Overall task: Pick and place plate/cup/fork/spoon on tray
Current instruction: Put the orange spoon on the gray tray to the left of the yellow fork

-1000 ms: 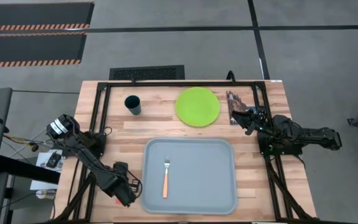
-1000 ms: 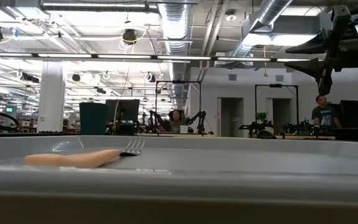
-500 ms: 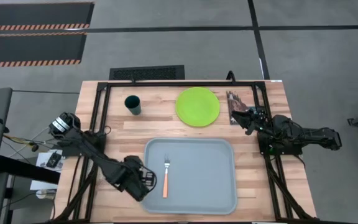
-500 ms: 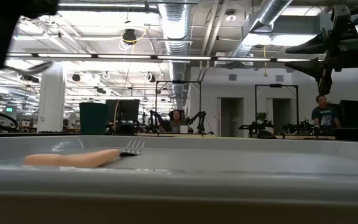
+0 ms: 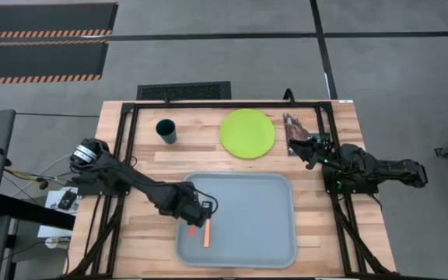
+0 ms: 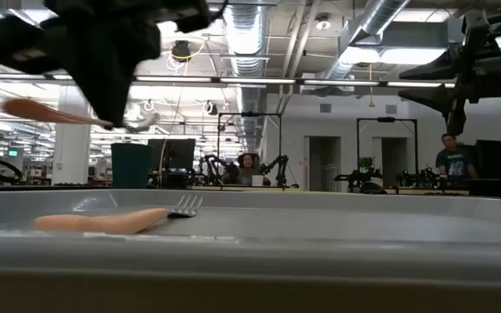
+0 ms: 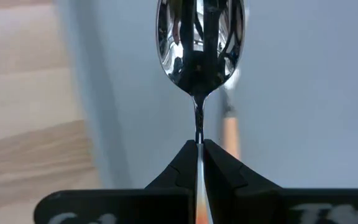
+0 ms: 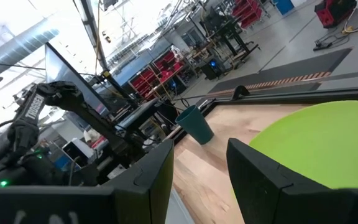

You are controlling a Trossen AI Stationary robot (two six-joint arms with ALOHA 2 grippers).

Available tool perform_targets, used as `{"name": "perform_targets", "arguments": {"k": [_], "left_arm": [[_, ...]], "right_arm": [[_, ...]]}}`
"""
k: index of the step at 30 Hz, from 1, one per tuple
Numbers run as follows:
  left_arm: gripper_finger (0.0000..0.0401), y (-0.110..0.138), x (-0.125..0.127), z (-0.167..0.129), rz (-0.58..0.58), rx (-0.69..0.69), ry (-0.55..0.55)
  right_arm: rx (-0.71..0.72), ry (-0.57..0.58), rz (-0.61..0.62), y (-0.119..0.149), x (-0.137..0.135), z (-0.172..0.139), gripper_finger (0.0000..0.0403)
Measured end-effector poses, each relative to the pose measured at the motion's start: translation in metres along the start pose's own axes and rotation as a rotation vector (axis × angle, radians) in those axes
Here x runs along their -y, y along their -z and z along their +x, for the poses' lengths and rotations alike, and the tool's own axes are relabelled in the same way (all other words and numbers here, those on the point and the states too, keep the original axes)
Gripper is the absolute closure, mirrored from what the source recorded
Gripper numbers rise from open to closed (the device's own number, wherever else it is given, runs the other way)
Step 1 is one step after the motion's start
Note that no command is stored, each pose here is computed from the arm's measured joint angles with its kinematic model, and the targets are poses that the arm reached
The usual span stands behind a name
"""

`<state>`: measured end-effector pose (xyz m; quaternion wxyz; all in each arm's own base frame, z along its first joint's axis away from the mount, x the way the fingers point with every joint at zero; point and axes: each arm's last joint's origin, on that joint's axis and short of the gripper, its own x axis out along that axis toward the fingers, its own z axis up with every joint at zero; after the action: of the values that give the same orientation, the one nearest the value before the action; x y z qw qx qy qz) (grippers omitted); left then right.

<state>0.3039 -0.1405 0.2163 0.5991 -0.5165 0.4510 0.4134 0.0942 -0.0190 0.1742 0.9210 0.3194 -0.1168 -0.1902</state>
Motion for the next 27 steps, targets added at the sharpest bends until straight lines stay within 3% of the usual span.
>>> {"name": "perform_targets", "arguments": {"k": [19,27], "left_arm": [[0.0401,0.010,0.004,0.038,0.023,-0.059,-0.092],[0.0401,0.006,0.005,0.040,0.025,-0.042,-0.095]], "right_arm": [[-0.015,0.010,-0.006,0.001,0.001,0.000,0.0228],[-0.013,0.009,-0.006,0.001,0.001,0.000,0.0228]]}}
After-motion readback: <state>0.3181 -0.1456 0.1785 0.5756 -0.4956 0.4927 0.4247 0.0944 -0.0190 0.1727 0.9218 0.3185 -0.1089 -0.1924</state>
